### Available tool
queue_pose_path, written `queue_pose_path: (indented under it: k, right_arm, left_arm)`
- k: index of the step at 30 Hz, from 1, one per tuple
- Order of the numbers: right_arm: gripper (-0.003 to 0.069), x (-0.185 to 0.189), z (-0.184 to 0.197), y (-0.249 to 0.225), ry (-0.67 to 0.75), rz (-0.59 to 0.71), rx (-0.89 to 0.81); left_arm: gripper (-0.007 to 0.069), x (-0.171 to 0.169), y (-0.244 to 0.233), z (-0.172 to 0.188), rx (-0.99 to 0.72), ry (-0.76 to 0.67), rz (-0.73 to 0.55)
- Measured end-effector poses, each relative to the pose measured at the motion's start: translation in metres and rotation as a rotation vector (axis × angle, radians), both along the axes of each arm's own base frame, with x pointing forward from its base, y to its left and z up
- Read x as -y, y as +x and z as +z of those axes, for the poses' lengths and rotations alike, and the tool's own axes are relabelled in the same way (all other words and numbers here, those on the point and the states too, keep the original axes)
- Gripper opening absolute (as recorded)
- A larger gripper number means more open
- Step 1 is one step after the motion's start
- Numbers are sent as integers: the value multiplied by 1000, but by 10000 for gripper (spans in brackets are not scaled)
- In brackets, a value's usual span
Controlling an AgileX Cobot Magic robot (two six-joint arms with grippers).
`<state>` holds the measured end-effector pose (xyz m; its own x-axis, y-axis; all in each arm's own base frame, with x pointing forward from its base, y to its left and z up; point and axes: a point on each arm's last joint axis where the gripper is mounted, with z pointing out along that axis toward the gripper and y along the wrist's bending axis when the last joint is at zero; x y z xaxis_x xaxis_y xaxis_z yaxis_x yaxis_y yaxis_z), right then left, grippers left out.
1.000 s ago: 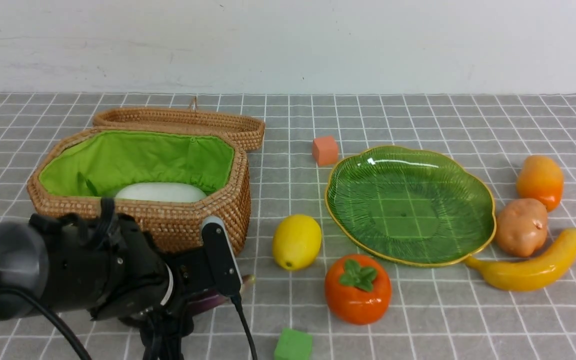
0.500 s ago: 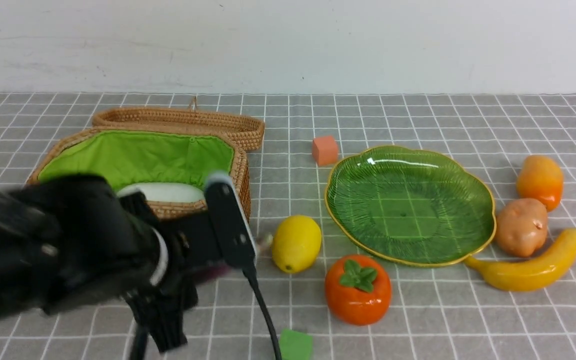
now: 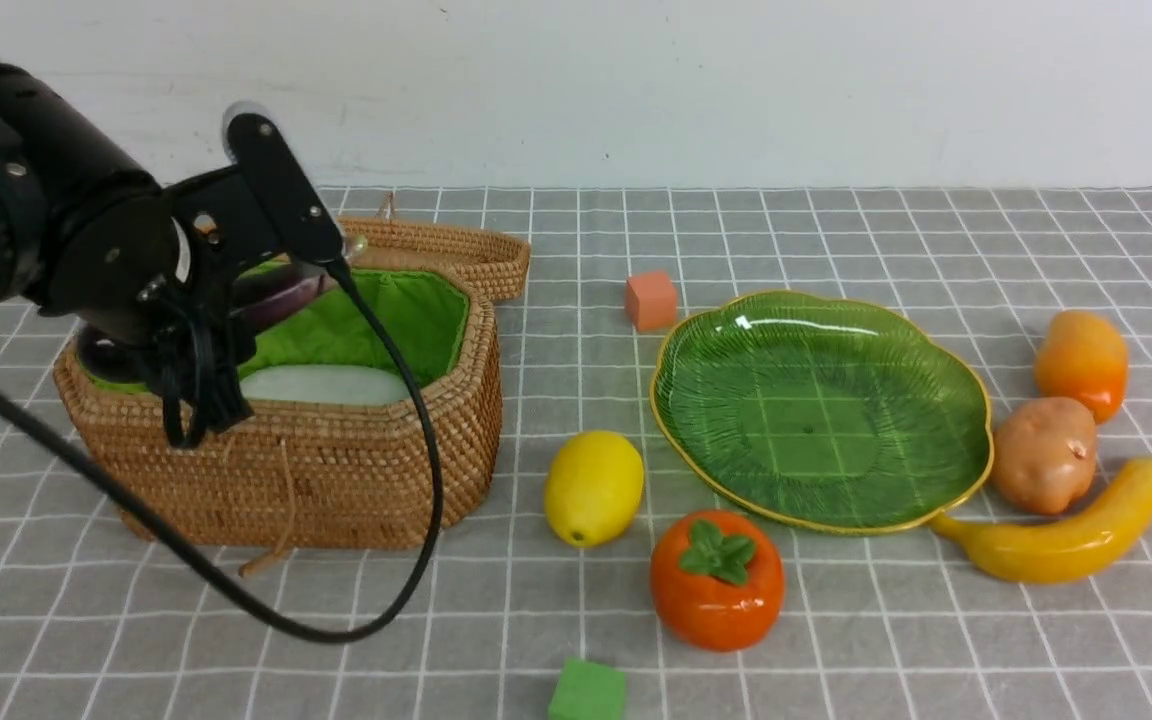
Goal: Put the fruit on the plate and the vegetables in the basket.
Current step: Use the left arm to grab an eggplant and put it into the left basket, then grab a lemon with your left arm and place it on the plate on the right
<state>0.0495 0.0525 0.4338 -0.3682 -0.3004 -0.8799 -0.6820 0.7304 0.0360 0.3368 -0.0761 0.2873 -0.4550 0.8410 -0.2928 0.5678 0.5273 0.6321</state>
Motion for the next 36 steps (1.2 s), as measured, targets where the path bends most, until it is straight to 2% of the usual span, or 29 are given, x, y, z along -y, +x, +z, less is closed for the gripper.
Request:
queue_pose_path:
  k: [2,4,6,8,11,13,16,17,18,20,22,23,25,26,29,32,36]
  right_arm:
    - [97,0,-1,0,-5,3,-7]
    - [97,0,-1,-1,-10,5,-14]
    - [97,0,-2,-1,-15,9,-22]
    - [97,0,-3,-2,-21,11,-30]
    - [98,2,-3,-2,-34,2,-33]
    - [99,5,-4,-2,-48,-31,-51]
    - [101,11,-8,-7,-65,-90,-87]
    - [101,12,-8,-7,-66,-94,-90]
    - [101,14,-8,-10,-67,-106,-91]
    - [102,20,-8,-20,-55,-134,-74]
    - [102,23,-7,-26,-44,-142,-62]
    - [102,26,-6,-34,-25,-145,-37]
    - [102,29,-5,-39,-16,-148,-20]
    - [102,31,-4,-45,-6,-150,-2]
    - [105,34,-4,-52,9,-152,20]
    - [107,35,-3,-56,19,-152,28]
    - [108,35,-7,-57,28,-147,18]
  left_arm:
    - [433,1,3,-2,10,8,-16]
    - [551,2,5,-1,32,13,-33]
    - [621,2,6,0,37,17,-36]
    - [656,1,4,-1,20,-13,9]
    - [645,1,-2,-1,-15,-109,110]
    - [570,12,-16,5,-52,-291,233]
    - [356,53,-44,19,-105,-494,252]
    - [340,53,-45,20,-107,-506,262]
    - [274,69,-56,23,-131,-551,246]
    - [84,110,-83,25,-223,-657,247]
    - [46,127,-91,22,-262,-661,238]
    - [21,146,-97,20,-302,-645,223]
    - [32,163,-95,12,-327,-620,225]
    - [65,175,-90,9,-344,-595,225]
    - [232,195,-69,-3,-341,-534,241]
    - [430,211,-44,-17,-300,-474,237]
    - [623,225,-19,-34,-224,-399,219]
